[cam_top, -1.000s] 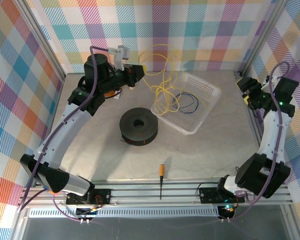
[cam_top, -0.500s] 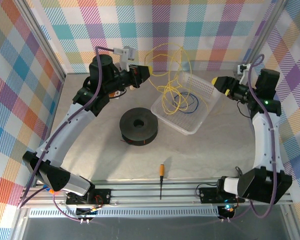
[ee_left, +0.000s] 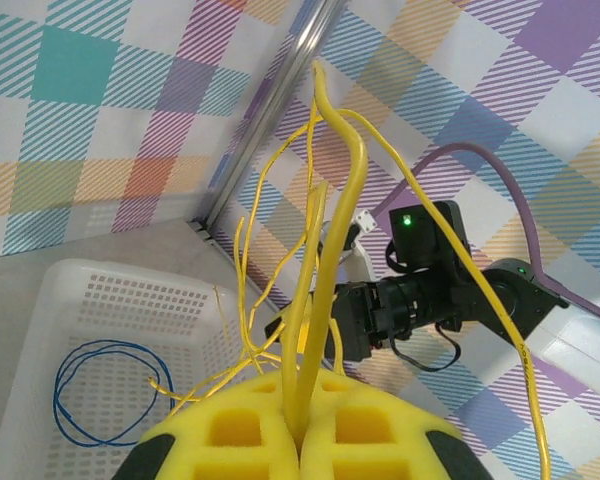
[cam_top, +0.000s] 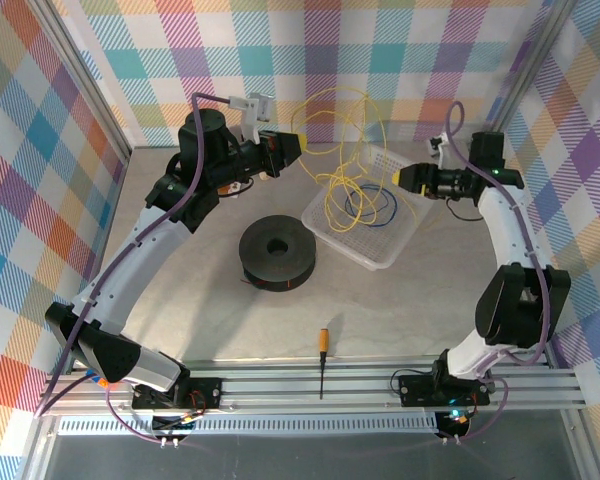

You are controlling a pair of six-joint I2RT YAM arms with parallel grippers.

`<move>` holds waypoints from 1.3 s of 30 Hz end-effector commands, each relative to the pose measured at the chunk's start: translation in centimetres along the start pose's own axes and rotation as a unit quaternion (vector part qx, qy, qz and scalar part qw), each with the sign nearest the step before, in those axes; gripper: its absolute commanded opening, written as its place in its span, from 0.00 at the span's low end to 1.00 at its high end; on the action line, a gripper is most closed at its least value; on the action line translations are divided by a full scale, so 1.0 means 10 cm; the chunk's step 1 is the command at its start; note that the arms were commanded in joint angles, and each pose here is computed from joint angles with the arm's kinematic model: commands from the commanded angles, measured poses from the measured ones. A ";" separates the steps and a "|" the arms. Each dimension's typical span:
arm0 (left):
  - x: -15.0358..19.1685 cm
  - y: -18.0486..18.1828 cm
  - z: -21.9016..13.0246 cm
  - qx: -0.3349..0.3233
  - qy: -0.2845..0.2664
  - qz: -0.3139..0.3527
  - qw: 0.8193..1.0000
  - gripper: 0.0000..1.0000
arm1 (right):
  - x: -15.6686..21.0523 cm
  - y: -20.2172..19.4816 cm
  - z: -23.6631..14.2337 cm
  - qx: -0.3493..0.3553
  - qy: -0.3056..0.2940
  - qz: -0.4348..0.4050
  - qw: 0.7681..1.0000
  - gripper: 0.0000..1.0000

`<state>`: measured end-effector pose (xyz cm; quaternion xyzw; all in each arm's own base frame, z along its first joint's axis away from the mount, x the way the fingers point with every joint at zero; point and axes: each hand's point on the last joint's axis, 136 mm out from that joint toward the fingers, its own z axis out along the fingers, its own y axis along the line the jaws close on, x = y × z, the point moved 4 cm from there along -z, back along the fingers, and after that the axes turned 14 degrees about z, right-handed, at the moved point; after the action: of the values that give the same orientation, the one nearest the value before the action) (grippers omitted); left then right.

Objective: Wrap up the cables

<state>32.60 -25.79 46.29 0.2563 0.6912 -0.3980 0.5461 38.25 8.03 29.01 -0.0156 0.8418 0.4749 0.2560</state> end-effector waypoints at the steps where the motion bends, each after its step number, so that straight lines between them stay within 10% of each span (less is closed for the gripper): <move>1: -0.31 -0.22 -0.13 0.026 -0.047 0.021 0.998 0.00 | 0.04 0.22 0.11 -0.041 0.028 -0.076 0.996 0.59; 13: -0.29 -0.21 -0.14 0.022 -0.047 0.021 0.998 0.00 | 0.17 0.19 0.43 -0.050 0.064 -0.106 0.991 0.56; 18: -0.35 -0.16 -0.25 -0.017 -0.059 0.021 0.998 0.00 | 0.11 0.04 0.54 -0.004 0.078 -0.092 0.993 0.01; 26: -0.87 0.14 -1.43 -0.235 -0.144 0.038 0.961 0.00 | -0.35 -0.67 -0.03 0.292 -0.058 0.016 0.954 0.00; 33: -1.32 0.06 -2.44 -0.381 -0.220 0.080 0.895 0.00 | -0.53 -0.94 -0.68 0.470 -0.163 0.118 0.859 0.00; 39: -1.36 -0.06 -2.55 -0.381 -0.213 0.104 0.894 0.00 | -0.59 -0.81 -0.75 0.437 -0.187 0.133 0.870 0.00</move>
<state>19.81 -3.64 63.60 -0.0053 0.5886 -0.1193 0.7995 43.21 -3.76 27.32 0.2732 0.9048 0.0740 0.3182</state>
